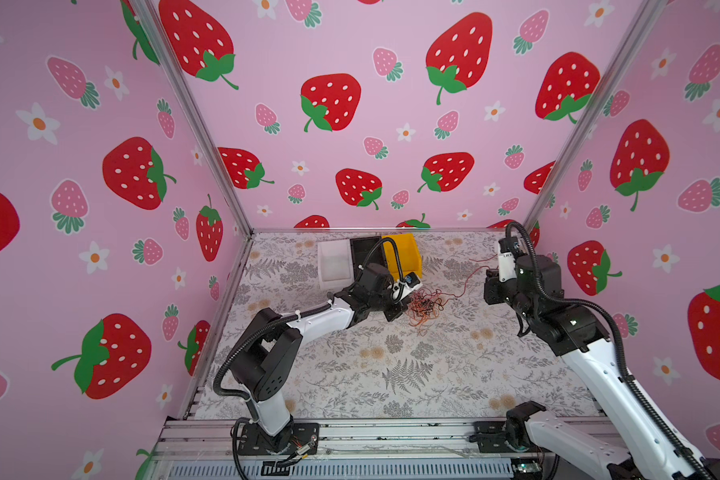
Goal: Untangle the cables
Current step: 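Pin the wire pile with the left gripper while right grasps a red wire, then pull the red wire away from the pile with the right gripper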
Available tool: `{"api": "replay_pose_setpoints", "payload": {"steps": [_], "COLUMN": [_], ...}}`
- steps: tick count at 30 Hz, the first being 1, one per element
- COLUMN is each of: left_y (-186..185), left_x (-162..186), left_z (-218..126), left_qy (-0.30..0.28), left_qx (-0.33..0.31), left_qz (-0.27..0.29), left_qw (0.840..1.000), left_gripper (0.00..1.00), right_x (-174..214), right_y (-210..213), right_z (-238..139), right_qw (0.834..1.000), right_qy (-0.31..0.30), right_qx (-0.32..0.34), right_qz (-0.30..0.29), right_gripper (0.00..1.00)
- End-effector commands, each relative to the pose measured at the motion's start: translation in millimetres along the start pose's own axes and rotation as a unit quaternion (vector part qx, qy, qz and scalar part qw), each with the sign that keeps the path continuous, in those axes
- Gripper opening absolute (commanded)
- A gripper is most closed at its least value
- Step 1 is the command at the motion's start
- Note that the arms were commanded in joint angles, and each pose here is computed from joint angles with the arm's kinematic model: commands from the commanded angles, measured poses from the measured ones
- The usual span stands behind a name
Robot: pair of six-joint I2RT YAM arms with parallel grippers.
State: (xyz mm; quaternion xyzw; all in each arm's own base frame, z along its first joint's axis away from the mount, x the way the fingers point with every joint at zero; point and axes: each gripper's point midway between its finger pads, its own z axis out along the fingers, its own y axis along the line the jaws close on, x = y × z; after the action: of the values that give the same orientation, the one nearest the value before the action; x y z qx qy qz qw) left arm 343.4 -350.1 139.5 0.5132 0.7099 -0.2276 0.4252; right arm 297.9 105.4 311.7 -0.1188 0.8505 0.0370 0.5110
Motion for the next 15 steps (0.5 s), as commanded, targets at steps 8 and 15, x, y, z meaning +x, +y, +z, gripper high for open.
{"api": "replay_pose_setpoints", "payload": {"steps": [8,15], "left_y": [5,-6], "left_x": [9,-3], "left_z": [-6,-11], "left_qy": [0.002,-0.022], "left_qx": [-0.004,0.023], "left_qz": [-0.008,-0.007], "left_qw": [1.000,0.999], "left_gripper": [0.00,0.02], "right_x": [-20,-11], "right_y": [-26,-22], "right_z": [-15,-7], "right_qw": [0.999,0.999], "right_qy": [-0.012,0.016], "right_qx": [0.034,0.023], "right_qz": [0.010,-0.016], "right_gripper": [0.00,0.00]}}
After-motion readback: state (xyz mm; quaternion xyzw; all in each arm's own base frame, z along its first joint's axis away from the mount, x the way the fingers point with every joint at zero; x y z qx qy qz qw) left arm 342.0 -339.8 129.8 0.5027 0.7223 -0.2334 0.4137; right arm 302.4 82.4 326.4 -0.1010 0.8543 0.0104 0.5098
